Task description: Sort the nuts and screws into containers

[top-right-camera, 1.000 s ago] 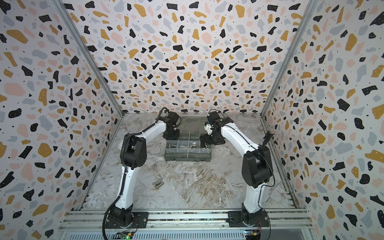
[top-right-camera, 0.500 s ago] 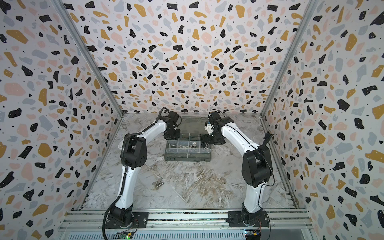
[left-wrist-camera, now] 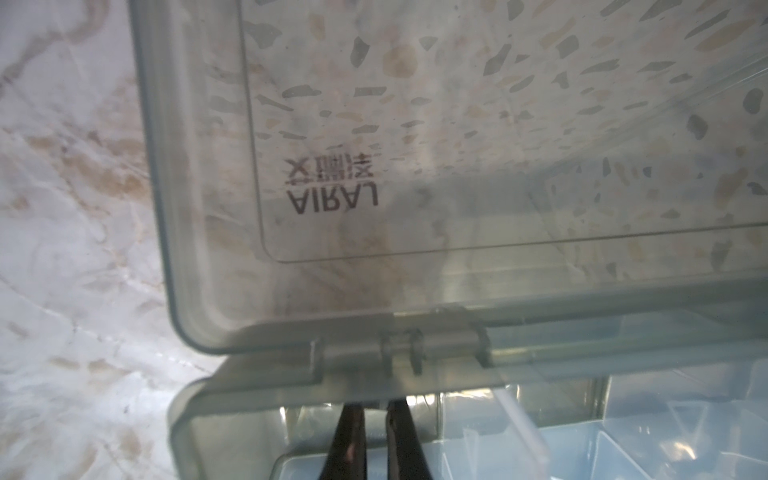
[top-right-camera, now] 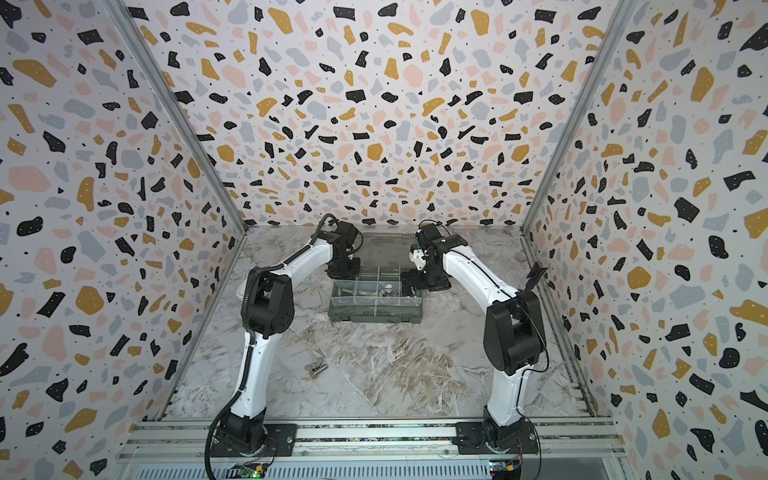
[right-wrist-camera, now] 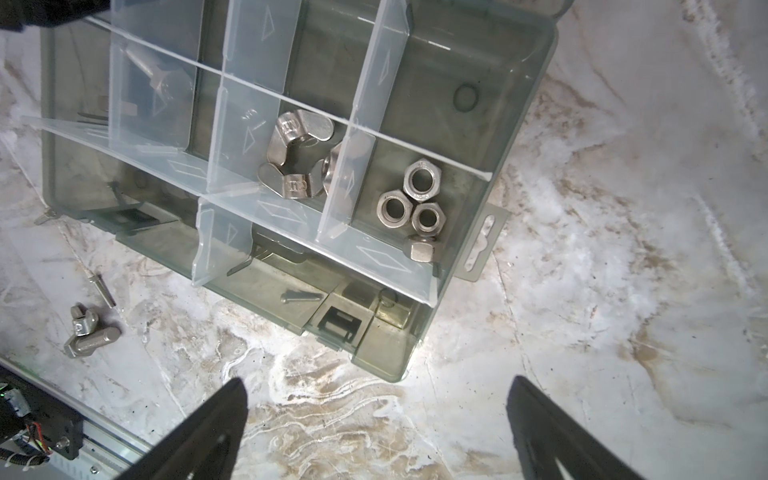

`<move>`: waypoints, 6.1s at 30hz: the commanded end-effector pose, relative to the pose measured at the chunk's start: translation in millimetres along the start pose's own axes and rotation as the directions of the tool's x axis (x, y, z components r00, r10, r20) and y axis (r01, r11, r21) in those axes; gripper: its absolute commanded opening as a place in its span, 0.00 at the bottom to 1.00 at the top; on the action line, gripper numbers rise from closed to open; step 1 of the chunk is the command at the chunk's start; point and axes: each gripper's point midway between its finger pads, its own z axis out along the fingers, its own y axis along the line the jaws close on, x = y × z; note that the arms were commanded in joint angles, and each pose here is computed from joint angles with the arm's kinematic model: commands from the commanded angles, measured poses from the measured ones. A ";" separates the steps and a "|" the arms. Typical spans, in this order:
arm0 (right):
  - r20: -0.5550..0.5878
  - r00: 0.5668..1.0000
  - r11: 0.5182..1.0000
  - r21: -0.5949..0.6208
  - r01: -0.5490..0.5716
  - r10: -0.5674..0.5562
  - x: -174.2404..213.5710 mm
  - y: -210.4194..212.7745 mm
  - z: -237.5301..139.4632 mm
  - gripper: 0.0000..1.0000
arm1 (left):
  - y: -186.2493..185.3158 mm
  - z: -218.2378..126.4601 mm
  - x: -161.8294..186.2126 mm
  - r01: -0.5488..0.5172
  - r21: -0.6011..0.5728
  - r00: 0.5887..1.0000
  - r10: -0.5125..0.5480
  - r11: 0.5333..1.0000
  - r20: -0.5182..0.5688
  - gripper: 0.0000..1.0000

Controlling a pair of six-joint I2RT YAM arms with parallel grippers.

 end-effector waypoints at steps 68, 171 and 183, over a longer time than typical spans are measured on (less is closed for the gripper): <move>-0.022 0.999 0.999 0.001 0.047 -0.046 74.6 25.5 -18.0 0.99 | -33.4 -98.6 51.5 -0.039 0.072 0.991 0.029 0.997 0.132 0.46; -0.039 0.990 0.990 -0.023 0.138 -0.139 113.1 51.4 -9.8 0.99 | -6.0 -90.6 280.4 -0.168 0.102 0.967 0.184 0.980 -0.176 0.20; -0.007 0.993 0.993 -0.003 0.115 -0.115 96.3 36.6 -21.4 0.99 | -32.8 -111.0 207.6 -0.252 0.046 0.964 0.255 0.967 -0.074 0.19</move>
